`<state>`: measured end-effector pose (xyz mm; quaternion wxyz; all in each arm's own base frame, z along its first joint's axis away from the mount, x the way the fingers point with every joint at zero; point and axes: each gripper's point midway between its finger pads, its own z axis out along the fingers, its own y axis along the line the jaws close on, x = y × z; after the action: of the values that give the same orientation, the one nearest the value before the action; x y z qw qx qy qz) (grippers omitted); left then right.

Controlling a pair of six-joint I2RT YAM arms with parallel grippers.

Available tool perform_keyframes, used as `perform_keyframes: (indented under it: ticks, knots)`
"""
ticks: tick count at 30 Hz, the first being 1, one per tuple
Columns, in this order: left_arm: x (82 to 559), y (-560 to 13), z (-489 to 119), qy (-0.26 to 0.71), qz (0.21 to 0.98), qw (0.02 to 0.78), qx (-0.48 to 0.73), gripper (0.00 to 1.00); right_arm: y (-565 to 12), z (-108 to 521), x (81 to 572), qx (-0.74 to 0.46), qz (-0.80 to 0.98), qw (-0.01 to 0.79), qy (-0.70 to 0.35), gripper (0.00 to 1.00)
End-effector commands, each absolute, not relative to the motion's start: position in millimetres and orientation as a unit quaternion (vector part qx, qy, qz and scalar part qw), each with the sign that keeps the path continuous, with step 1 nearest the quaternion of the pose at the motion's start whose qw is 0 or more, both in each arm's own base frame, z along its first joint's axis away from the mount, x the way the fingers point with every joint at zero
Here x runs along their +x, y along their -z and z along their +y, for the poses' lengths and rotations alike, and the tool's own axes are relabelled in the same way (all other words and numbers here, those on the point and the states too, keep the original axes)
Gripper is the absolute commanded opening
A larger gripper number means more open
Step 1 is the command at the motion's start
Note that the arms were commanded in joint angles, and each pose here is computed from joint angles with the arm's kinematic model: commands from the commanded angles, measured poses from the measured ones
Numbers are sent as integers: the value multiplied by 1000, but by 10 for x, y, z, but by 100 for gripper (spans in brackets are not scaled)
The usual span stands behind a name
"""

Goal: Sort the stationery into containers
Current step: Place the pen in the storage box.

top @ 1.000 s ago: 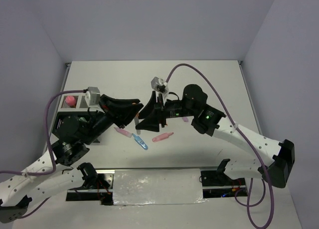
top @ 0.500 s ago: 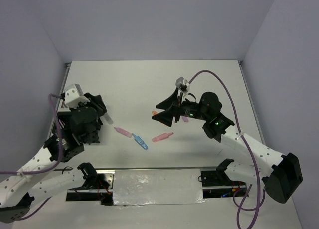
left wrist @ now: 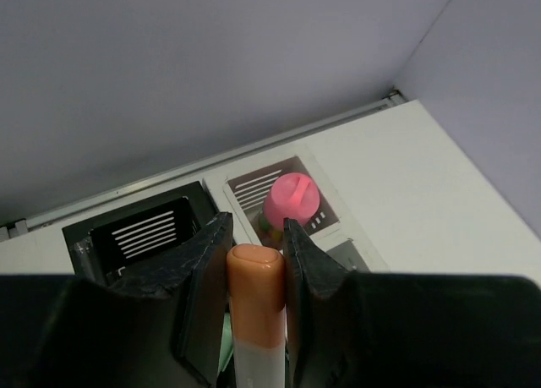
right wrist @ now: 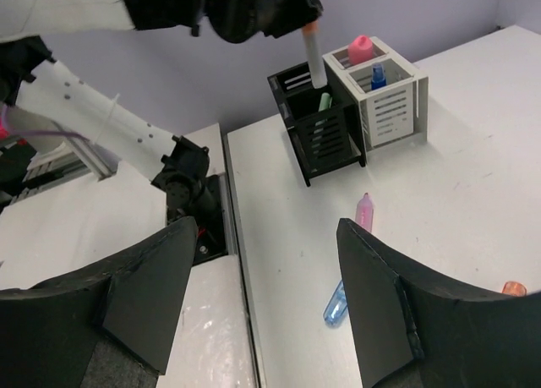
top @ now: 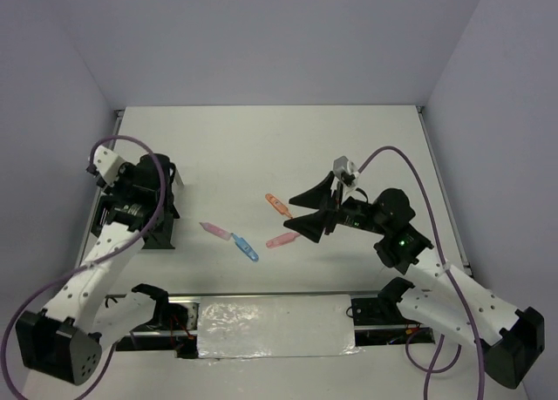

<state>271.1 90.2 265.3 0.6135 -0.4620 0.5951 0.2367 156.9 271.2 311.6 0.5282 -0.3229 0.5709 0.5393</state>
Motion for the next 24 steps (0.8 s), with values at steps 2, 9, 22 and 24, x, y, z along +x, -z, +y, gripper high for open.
perform_keyframes:
  ticks: [2, 9, 22, 24]
  knots:
    - [2835, -2634, 977, -243, 564, 613, -497, 0, -3164, 2635, 1480, -320, 559, 541, -540, 75]
    - [2745, -2569, 1049, -269, 539, 612, -513, 0, -3203, 2544, 1306, -331, 542, 544, -548, 75]
    - [2510, -2305, 1086, -303, 527, 580, -542, 14, -3212, 2479, 1193, -340, 536, 544, -548, 76]
    - [2528, -2240, 1078, -306, 531, 576, -541, 17, -3203, 2478, 1183, -340, 536, 542, -551, 76]
